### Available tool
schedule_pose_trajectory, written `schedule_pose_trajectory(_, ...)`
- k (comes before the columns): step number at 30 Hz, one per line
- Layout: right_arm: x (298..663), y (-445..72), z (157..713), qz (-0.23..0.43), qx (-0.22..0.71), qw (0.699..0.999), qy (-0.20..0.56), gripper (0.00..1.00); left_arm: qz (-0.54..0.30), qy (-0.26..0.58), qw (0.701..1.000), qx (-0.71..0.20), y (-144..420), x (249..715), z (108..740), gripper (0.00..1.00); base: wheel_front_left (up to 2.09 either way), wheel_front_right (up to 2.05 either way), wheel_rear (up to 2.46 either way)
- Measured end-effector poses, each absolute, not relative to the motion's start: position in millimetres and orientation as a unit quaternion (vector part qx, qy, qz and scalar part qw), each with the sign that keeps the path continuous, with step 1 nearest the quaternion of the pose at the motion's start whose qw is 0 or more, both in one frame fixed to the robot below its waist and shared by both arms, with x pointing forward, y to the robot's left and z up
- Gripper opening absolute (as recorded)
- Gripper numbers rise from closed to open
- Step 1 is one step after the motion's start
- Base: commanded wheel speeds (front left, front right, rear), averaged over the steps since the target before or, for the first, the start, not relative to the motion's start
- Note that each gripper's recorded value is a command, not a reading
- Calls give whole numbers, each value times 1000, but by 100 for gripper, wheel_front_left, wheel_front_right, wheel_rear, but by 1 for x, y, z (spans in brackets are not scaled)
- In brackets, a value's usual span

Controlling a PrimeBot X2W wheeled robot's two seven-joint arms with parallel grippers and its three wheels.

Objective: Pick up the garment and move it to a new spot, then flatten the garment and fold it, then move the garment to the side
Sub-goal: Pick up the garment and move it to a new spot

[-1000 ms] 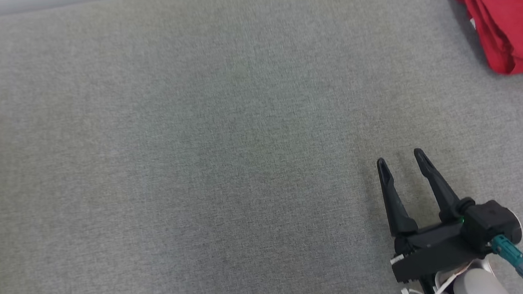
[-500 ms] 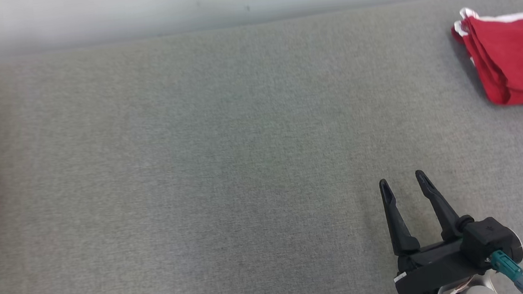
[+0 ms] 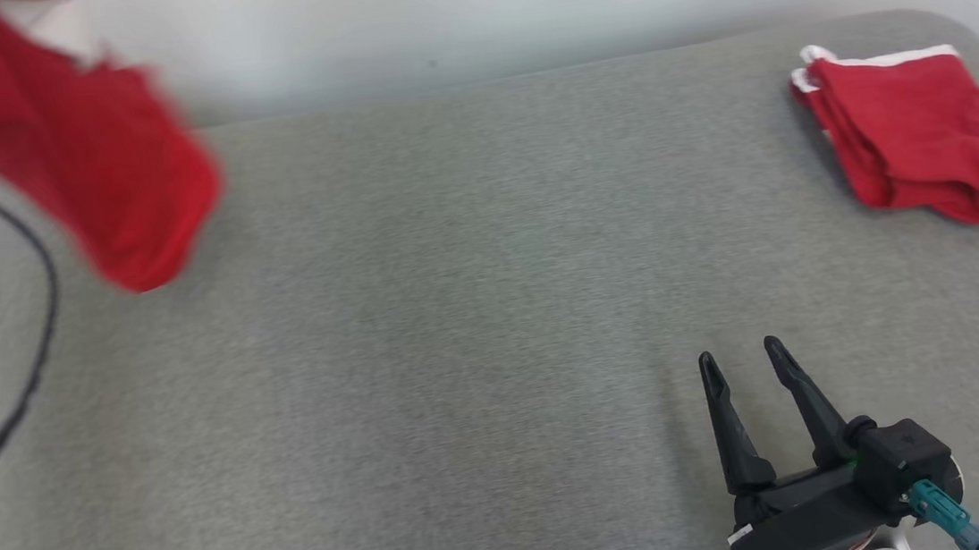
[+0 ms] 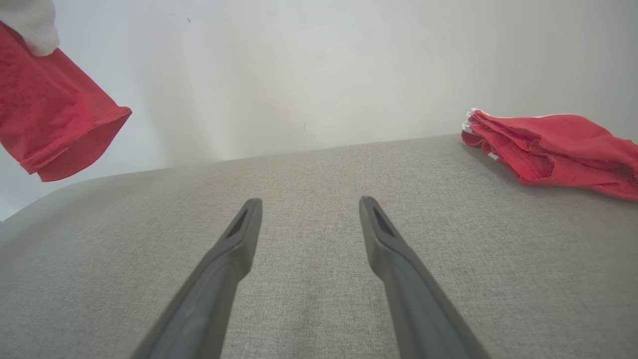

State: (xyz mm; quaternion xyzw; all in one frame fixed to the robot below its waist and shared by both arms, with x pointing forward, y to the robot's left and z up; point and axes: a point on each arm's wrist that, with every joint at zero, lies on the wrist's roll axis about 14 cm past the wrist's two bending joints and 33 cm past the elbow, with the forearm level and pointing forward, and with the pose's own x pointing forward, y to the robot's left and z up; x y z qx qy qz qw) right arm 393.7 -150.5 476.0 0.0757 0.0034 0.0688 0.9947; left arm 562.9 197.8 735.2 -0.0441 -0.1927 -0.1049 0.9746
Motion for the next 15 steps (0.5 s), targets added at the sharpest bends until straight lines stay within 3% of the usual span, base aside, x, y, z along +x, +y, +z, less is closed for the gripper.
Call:
schedule_pose_trajectory(7, 380, -173, 477, 34, 81, 996, 3, 100, -204, -239, 946, -83, 112, 547, 767, 0, 0, 0, 0)
schedule_pose_trajectory(15, 355, -203, 476, -18, 85, 996, 6, 100, -302, -224, 918, -127, 25, 522, 758, 0, 0, 0, 0)
